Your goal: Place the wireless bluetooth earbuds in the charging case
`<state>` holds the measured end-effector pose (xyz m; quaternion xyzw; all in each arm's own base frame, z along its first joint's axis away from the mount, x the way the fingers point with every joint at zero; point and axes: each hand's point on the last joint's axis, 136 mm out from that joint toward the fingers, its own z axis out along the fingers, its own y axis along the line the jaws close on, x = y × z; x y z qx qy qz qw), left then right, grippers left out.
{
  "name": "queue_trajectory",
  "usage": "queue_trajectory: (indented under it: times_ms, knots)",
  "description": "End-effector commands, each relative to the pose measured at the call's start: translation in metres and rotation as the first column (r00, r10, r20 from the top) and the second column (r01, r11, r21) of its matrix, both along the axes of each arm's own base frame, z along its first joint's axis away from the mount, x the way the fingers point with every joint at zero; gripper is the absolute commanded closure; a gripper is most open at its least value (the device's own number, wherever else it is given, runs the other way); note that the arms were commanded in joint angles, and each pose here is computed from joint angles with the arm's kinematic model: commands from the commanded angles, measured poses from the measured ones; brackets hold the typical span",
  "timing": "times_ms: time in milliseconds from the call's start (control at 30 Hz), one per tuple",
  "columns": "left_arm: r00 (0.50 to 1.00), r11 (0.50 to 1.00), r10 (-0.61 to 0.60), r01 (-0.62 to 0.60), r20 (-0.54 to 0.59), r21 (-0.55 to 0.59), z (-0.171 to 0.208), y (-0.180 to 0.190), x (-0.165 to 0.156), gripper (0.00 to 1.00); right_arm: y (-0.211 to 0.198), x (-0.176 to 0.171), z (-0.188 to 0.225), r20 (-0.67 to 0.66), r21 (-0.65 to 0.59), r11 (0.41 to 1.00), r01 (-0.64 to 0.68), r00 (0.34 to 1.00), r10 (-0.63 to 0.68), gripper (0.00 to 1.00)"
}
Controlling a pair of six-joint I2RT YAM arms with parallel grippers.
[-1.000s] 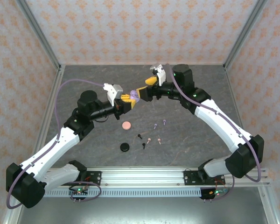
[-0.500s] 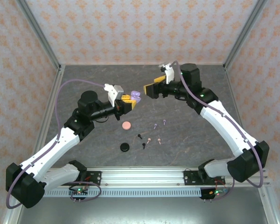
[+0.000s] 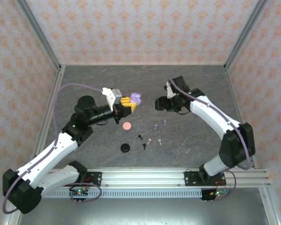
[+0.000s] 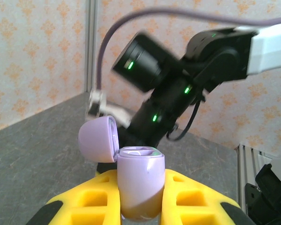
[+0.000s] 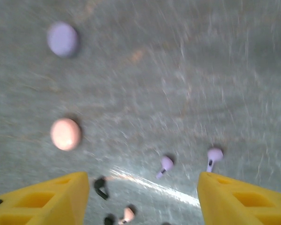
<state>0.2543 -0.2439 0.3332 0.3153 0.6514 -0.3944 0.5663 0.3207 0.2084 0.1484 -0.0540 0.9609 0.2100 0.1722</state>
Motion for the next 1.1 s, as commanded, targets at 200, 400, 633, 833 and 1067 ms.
queue_trajectory:
  times_ms: [200, 400, 633, 833, 1067]
  knots:
    - [0.995, 0.998, -0.038, 0.043, 0.093, -0.042, 0.022, -0.001, -0.019, 1.0, 0.003, -0.019, -0.077, -0.185, -0.225, 0.97, 0.096, 0.973, -0.139, 0.47]
    - [0.995, 0.999, -0.034, 0.037, 0.091, -0.031, 0.021, 0.002, -0.023, 1.0, 0.01, -0.022, -0.101, -0.219, -0.296, 0.952, 0.076, 0.965, -0.145, 0.5]
    - [0.996, 0.999, -0.013, 0.016, 0.089, -0.032, 0.018, 0.005, -0.022, 1.0, 0.017, -0.025, -0.119, -0.236, -0.317, 0.946, 0.07, 0.96, -0.15, 0.56]
    - [0.996, 1.0, -0.014, 0.016, 0.086, -0.027, 0.017, 0.005, -0.023, 1.0, 0.021, -0.023, -0.126, -0.232, -0.326, 0.943, 0.066, 0.962, -0.147, 0.6]
    - [0.997, 1.0, -0.012, 0.014, 0.079, -0.024, 0.014, 0.005, -0.022, 1.0, 0.023, -0.022, -0.128, -0.225, -0.335, 0.941, 0.05, 0.966, -0.131, 0.67]
